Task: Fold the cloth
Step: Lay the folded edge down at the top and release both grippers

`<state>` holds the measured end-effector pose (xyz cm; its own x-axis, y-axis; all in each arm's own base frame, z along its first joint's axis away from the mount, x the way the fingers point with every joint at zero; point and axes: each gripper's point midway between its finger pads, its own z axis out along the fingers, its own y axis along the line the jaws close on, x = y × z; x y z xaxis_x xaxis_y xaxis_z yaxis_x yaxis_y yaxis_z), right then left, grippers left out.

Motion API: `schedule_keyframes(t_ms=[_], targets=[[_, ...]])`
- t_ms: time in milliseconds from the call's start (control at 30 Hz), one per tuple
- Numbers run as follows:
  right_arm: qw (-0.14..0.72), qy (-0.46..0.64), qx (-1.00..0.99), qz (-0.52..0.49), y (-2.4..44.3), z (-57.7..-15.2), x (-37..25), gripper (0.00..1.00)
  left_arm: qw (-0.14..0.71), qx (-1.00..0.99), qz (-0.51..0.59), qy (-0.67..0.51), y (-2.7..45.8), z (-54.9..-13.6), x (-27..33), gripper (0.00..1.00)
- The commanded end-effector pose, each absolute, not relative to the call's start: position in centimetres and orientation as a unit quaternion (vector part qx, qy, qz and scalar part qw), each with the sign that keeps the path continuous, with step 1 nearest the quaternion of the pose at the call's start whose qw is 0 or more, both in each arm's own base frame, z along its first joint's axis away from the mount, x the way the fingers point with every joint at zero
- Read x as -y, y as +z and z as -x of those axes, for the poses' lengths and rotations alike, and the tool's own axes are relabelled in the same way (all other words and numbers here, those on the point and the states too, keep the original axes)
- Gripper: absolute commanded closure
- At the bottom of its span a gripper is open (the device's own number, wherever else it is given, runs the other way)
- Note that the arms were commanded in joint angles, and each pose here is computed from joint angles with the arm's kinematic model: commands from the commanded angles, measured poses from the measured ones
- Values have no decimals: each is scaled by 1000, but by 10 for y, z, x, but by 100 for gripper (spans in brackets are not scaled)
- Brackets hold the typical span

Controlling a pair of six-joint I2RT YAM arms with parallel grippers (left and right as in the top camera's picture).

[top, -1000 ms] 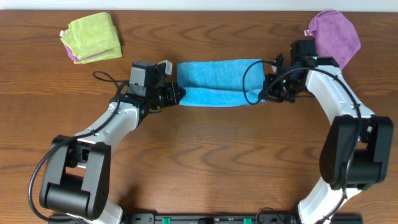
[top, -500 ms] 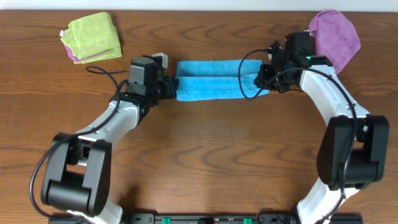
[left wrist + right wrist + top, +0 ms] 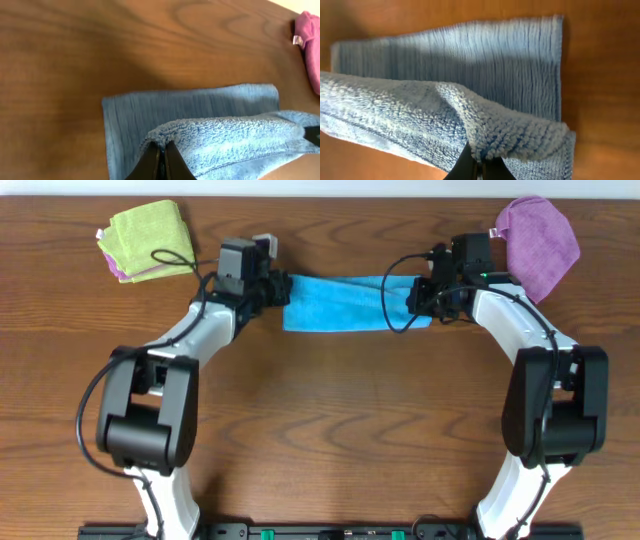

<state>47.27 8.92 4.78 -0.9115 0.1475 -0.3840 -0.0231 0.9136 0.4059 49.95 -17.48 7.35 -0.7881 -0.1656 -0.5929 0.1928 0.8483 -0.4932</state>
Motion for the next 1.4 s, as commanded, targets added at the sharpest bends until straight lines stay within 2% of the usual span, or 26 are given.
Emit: schedule_keyframes(t_ms=[0, 233, 500, 1367], targets=[[231, 201, -951, -44, 57, -489, -88, 98, 339, -904, -22, -259, 74, -517, 171, 94], [259, 203, -944, -40, 71, -526, -88, 98, 348, -903, -32, -251, 78, -535, 172, 94], [262, 202, -943, -41, 67, -543, -88, 98, 356, -906, -19, -227, 74, -550, 153, 94], [179, 118, -974, -72, 31, -507, -61, 98, 262, -944, -35, -196, 31, -513, 145, 94]])
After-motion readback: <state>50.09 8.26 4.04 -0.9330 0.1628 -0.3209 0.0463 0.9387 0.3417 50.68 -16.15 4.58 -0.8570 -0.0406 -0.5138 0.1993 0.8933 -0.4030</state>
